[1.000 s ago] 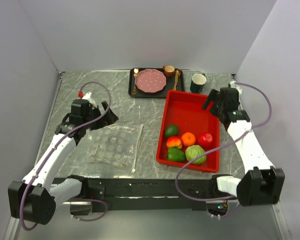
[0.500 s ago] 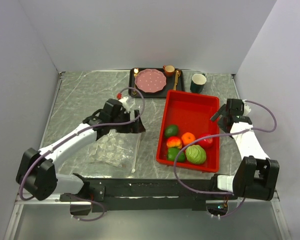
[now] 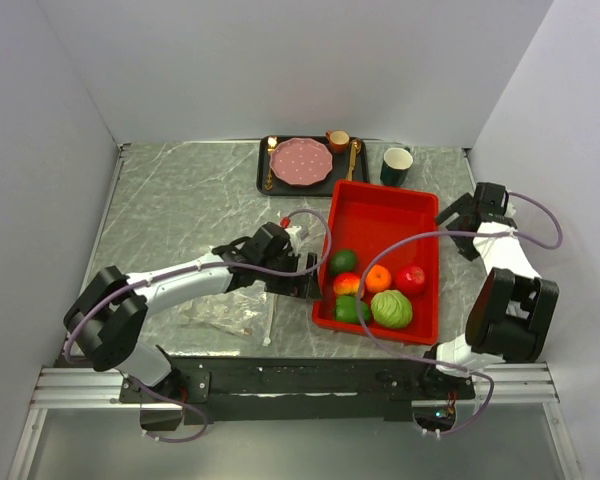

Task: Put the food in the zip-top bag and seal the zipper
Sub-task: Adjust the bin at the center of the board, then pick up the zipper food storage bag at the center of the board.

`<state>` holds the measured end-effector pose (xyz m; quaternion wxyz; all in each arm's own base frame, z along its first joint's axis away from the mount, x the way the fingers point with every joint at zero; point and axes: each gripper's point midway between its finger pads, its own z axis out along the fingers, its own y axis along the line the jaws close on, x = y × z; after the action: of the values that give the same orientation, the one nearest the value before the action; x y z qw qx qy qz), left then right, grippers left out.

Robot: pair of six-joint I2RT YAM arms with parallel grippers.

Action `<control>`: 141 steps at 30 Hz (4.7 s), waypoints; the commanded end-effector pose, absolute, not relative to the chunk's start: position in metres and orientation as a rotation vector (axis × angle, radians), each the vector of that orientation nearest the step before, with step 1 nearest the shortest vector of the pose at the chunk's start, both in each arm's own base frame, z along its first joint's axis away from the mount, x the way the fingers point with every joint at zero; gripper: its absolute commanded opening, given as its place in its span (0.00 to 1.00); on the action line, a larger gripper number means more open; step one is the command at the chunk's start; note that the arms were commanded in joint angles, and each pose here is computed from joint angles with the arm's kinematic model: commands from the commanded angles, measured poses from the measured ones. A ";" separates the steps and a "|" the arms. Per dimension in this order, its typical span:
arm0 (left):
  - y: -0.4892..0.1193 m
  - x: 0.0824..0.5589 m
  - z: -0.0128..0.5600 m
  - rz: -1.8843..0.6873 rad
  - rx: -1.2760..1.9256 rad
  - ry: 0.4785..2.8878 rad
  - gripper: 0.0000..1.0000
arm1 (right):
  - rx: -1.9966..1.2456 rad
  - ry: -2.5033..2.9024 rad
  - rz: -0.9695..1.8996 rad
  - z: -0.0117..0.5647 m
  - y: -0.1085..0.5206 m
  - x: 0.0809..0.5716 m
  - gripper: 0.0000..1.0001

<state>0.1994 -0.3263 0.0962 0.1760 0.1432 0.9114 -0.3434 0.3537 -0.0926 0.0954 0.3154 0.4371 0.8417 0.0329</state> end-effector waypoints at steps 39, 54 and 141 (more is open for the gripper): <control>-0.406 0.213 0.145 -1.108 0.479 2.434 0.99 | 0.531 2.224 0.357 0.197 0.007 0.447 1.00; -0.269 0.253 0.158 -0.383 0.049 2.400 0.99 | 0.463 2.169 0.389 0.222 0.058 0.366 1.00; -0.246 0.247 0.037 0.135 -0.071 2.556 0.20 | 0.471 2.216 0.421 0.194 0.061 0.316 0.95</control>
<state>0.2412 -0.2448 0.0364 0.2737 -0.0164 0.9606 0.0461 0.3185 0.0662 0.1889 0.3950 0.1906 0.8817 0.1737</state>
